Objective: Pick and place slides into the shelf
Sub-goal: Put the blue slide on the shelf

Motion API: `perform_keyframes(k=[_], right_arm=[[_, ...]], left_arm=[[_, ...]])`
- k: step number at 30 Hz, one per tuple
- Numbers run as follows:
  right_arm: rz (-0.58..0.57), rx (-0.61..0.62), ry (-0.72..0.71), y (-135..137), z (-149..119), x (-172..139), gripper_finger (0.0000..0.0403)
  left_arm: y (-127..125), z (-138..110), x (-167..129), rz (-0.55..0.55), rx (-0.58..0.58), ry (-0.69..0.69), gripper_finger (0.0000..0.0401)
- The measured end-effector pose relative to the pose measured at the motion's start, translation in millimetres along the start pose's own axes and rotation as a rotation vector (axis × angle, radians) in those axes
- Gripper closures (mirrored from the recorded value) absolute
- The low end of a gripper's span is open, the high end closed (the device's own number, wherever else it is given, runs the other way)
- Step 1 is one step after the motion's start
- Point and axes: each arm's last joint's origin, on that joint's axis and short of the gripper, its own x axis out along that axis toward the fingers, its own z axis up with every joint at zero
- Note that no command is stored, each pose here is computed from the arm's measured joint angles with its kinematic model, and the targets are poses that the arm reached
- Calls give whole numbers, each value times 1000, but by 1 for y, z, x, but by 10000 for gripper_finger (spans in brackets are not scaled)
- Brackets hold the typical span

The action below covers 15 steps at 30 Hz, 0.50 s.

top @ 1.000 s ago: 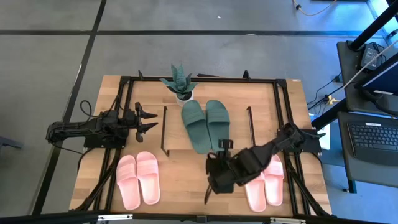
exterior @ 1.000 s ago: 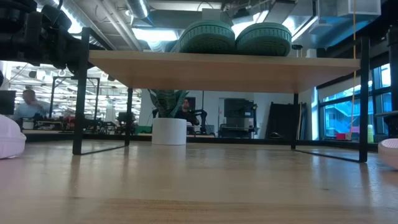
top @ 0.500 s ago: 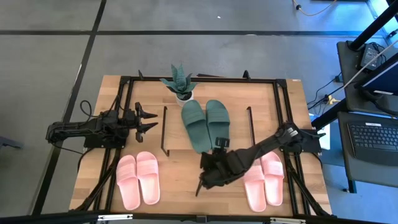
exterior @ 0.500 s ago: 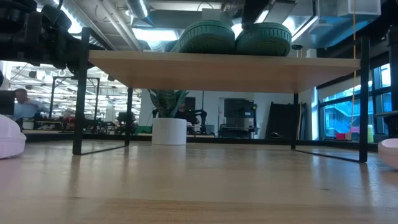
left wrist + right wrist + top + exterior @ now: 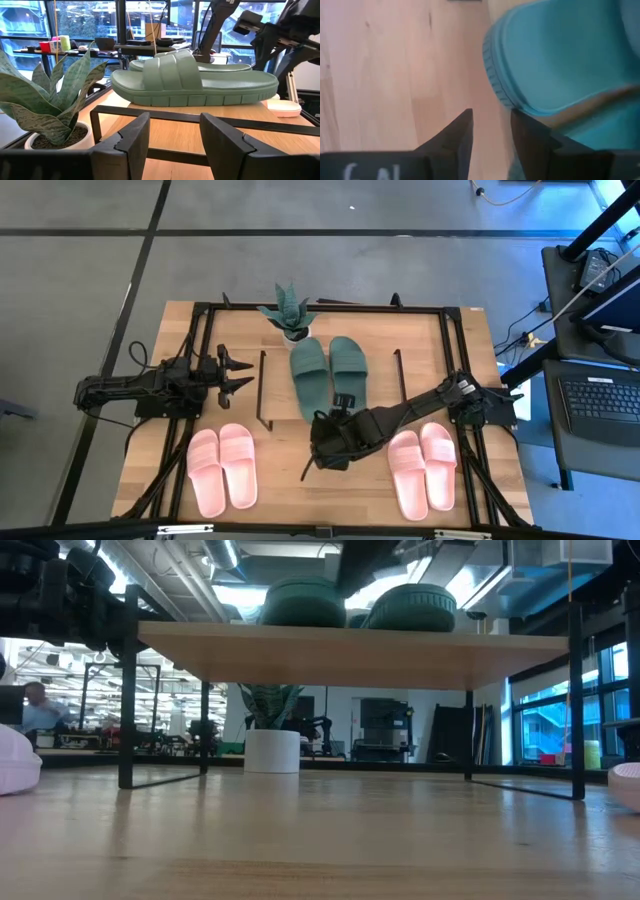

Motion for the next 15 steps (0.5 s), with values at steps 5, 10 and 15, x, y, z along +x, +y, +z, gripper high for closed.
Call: perform_keyframes(k=[5,10,15], right_arm=[[4,-14,-8,1,1,0,269],[6,-20,-12,1,1,0,269],[33,-54,-80,4,8,-1,269]], left_arm=[[0,0,0,0,0,0,235],[0,0,0,0,0,0,235],[0,0,0,0,0,0,235]])
